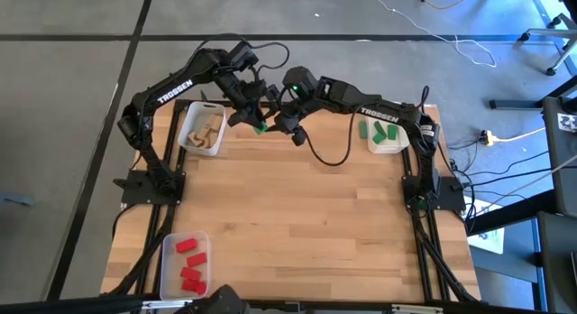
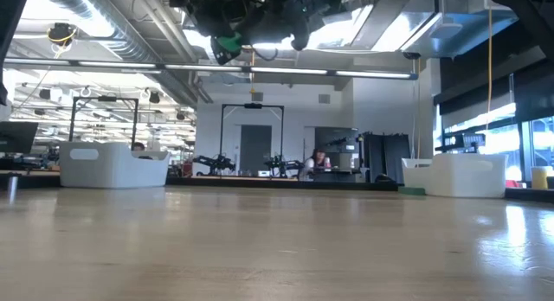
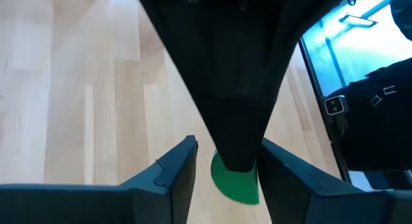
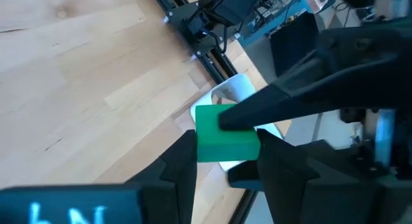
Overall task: Sort & place blocks by color
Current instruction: Put the green block into the white bin
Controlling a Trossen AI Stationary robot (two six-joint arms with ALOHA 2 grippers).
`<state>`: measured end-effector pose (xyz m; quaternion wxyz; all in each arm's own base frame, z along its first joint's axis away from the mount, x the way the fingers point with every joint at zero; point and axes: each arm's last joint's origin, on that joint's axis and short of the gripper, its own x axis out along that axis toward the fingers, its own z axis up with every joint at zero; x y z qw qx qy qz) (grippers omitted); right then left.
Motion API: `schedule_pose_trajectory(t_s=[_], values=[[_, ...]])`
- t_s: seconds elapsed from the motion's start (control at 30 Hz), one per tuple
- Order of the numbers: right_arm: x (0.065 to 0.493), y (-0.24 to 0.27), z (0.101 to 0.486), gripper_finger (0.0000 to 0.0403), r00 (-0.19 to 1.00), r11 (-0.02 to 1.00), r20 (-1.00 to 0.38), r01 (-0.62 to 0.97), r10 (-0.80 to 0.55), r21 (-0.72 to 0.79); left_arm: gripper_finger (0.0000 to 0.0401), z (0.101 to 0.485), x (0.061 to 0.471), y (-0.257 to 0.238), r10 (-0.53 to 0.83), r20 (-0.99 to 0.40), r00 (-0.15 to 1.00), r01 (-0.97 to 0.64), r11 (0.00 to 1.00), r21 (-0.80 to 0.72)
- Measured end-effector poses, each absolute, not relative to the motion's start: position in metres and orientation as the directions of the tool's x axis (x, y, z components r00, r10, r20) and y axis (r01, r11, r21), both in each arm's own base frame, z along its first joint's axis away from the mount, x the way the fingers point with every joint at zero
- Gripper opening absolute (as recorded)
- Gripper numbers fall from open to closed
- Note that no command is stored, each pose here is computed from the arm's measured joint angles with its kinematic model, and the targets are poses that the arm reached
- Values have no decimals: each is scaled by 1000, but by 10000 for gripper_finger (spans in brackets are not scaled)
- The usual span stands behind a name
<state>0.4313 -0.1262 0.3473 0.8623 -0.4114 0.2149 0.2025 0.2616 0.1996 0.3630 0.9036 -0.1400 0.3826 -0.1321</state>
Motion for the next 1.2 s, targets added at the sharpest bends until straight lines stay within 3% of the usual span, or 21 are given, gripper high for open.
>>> schedule_pose_trajectory(t_s=[0.33, 0.57, 0.77, 1.03, 1.2], values=[[429, -125, 342, 134, 796, 614, -577, -551, 184, -565, 151, 364, 254, 212, -301, -653, 695, 93, 938, -334], [429, -123, 341, 134, 784, 647, -595, -549, 179, -529, 151, 361, 242, 229, -141, -739, 658, -18, 979, -203], [426, -124, 338, 133, 765, 689, -633, -523, 118, -502, 153, 361, 232, 239, -87, -763, 641, -65, 984, -167], [414, -137, 330, 133, 672, 844, -741, -393, -8, -365, 153, 359, 226, 244, -45, -792, 609, -53, 994, -97], [398, -155, 323, 133, 536, 933, -831, -201, -149, -297, 152, 365, 222, 241, -21, -792, 610, -1, 1000, -28]])
